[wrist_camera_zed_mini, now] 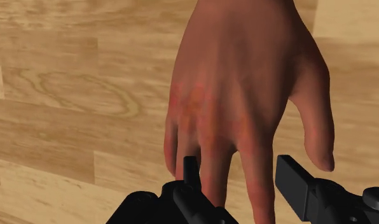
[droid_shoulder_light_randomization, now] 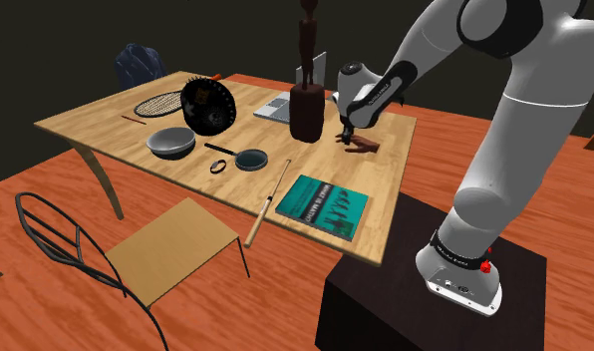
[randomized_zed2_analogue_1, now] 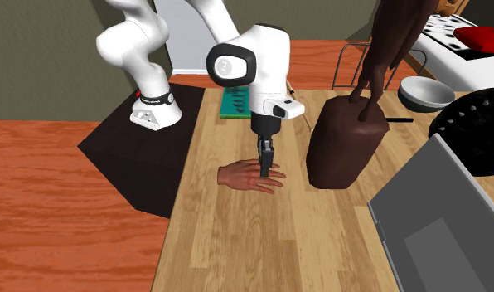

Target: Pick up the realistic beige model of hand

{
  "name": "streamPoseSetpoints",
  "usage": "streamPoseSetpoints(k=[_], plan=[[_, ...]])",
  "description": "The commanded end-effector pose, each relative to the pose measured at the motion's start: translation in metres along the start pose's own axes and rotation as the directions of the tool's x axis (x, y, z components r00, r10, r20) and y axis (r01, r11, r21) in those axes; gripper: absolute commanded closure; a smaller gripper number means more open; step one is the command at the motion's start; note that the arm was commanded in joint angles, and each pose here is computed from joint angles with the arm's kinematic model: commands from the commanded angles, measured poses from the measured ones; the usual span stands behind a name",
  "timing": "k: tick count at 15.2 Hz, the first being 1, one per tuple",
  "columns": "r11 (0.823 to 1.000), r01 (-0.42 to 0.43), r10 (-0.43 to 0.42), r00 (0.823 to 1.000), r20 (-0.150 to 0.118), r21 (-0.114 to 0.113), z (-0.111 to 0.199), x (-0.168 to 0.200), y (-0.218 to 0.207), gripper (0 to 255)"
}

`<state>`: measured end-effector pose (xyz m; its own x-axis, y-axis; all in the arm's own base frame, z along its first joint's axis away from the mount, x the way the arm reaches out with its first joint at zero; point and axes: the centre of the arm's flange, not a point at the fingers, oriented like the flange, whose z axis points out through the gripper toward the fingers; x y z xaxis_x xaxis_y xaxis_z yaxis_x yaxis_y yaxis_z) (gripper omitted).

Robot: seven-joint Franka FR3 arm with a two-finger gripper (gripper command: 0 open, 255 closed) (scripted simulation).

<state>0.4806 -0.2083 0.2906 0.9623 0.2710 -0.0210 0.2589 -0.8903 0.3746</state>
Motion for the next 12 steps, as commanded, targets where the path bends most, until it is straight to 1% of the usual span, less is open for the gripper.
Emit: streamPoseSetpoints(k=[1, 10, 12], plan=[[1.000, 0.000, 0.000, 1.000, 0.000, 0.000, -0.010, -0.001, 0.004, 255], [1.000, 0.000, 0.000, 1.000, 0.000, 0.000, -0.054, -0.002, 0.022, 255], [1.000, 0.000, 0.000, 1.000, 0.000, 0.000, -0.055, -0.002, 0.022, 255]])
